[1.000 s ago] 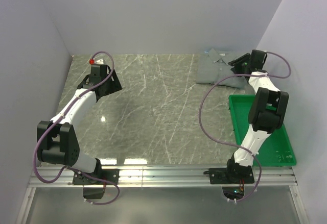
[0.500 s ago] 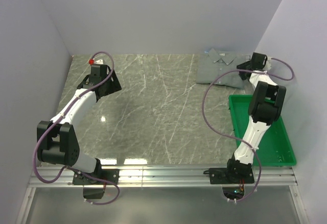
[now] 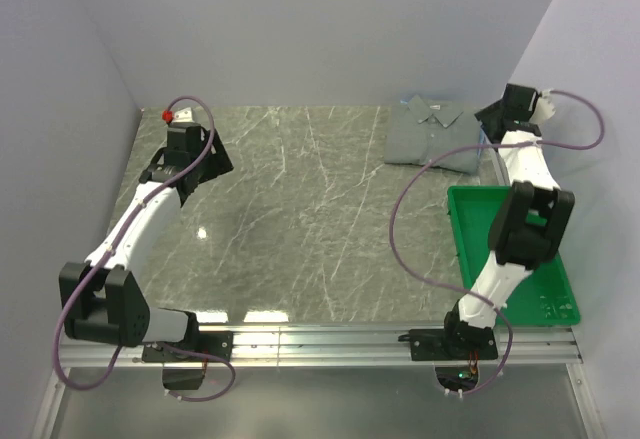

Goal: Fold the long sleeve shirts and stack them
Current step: Neatly place the folded shirt to the corner

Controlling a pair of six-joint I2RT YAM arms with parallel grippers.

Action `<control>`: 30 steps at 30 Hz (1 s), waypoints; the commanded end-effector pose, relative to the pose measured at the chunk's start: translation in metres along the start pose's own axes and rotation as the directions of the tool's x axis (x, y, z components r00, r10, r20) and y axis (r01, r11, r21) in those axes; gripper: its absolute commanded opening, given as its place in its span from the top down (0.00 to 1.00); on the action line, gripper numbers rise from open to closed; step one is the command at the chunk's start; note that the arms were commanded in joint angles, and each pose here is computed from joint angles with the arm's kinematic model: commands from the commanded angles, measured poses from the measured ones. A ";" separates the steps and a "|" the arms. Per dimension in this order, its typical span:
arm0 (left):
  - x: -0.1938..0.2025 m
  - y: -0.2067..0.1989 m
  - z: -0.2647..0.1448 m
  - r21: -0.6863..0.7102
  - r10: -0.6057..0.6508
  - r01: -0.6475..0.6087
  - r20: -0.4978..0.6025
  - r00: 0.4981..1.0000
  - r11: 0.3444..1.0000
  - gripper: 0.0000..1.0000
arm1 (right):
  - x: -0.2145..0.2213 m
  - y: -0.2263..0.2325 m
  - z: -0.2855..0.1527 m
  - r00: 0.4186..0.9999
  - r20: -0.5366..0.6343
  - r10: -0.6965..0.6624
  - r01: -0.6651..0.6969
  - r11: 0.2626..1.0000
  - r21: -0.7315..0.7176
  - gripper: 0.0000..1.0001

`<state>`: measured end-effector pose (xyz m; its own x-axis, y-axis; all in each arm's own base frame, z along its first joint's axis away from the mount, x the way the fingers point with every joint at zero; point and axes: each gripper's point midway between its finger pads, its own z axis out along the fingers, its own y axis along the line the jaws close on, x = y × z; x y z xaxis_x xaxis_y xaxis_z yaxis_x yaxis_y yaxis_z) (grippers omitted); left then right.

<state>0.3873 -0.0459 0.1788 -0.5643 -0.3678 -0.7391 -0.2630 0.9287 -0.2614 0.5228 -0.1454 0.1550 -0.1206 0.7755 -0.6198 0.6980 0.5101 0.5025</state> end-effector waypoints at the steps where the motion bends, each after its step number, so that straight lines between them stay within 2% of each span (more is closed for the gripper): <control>1: -0.034 0.000 -0.032 0.009 0.000 -0.001 0.124 0.992 1.000 0.20 | -0.058 0.029 -0.100 0.977 0.189 -0.098 0.105 0.994 -0.026 0.30; 3: -0.044 0.003 -0.043 -0.006 -0.003 0.004 0.166 0.986 1.000 0.18 | -0.059 0.026 -0.130 0.967 0.203 -0.156 0.157 0.988 0.012 0.26; 4: -0.055 0.003 -0.055 -0.002 -0.014 0.015 0.203 0.979 1.000 0.14 | -0.071 0.030 -0.160 0.959 0.241 -0.151 0.158 0.987 -0.013 0.25; 6: -0.063 0.006 -0.068 -0.014 -0.016 0.020 0.227 0.974 1.000 0.11 | -0.071 0.030 -0.191 0.953 0.246 -0.176 0.187 0.982 -0.026 0.24; 7: -0.075 0.003 -0.084 0.005 -0.029 0.029 0.261 0.965 1.000 0.09 | -0.080 0.033 -0.223 0.947 0.284 -0.153 0.181 0.981 -0.073 0.24; 9: -0.082 -0.001 -0.102 0.039 -0.042 0.032 0.288 0.957 0.999 0.08 | -0.082 0.031 -0.253 0.943 0.298 -0.146 0.189 0.975 -0.120 0.23; 10: -0.089 -0.003 -0.121 0.065 -0.059 0.040 0.317 0.947 0.997 0.07 | -0.091 0.030 -0.286 0.931 0.344 -0.121 0.188 0.967 -0.169 0.23; 11: -0.091 -0.004 -0.130 0.078 -0.066 0.043 0.327 0.943 0.996 0.07 | -0.091 0.027 -0.299 0.927 0.356 -0.121 0.196 0.963 -0.185 0.11; 13: -0.099 -0.006 -0.157 0.119 -0.090 0.050 0.364 0.927 0.992 0.05 | -0.095 0.022 -0.344 0.909 0.406 -0.097 0.215 0.942 -0.257 0.10; 15: -0.097 -0.005 -0.174 0.135 -0.097 0.050 0.366 0.926 0.990 0.04 | -0.090 0.011 -0.363 0.900 0.424 -0.101 0.237 0.930 -0.282 0.07; 16: -0.102 -0.005 -0.192 0.156 -0.108 0.049 0.395 0.912 0.987 0.03 | -0.090 0.004 -0.391 0.885 0.460 -0.073 0.243 0.915 -0.322 0.06; 18: -0.099 0.004 -0.211 0.138 -0.098 0.045 0.410 0.907 0.989 0.02 | -0.080 -0.016 -0.397 0.871 0.482 -0.096 0.269 0.914 -0.305 0.06; 19: -0.100 0.008 -0.221 0.131 -0.100 0.048 0.425 0.900 0.990 0.02 | -0.079 -0.030 -0.420 0.843 0.531 -0.083 0.288 0.904 -0.316 0.05; 21: -0.095 0.020 -0.231 0.097 -0.096 0.059 0.434 0.896 0.994 0.01 | -0.067 -0.049 -0.416 0.831 0.548 -0.101 0.301 0.908 -0.290 0.05; 22: -0.097 0.028 -0.243 0.083 -0.108 0.078 0.466 0.878 0.993 0.01 | -0.060 -0.054 -0.429 0.821 0.564 -0.090 0.318 0.892 -0.321 0.05; 25: -0.091 0.044 -0.259 0.052 -0.123 0.112 0.502 0.856 0.992 0.01 | -0.048 -0.078 -0.430 0.797 0.597 -0.095 0.335 0.891 -0.306 0.05; 26: -0.089 0.049 -0.261 0.040 -0.127 0.123 0.511 0.850 0.992 0.01 | -0.044 -0.086 -0.418 0.789 0.607 -0.097 0.327 0.902 -0.281 0.05; 30: -0.075 0.079 -0.274 0.014 -0.179 0.214 0.602 0.778 0.977 0.01 | -0.032 -0.098 -0.423 0.757 0.649 -0.076 0.365 0.873 -0.324 0.03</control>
<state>0.2106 0.0208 0.3986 0.0164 -0.4240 -0.9055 -0.2705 0.8700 -0.4123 0.1660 -0.0544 0.3785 0.2634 0.3673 -0.8920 0.3144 0.8415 0.4393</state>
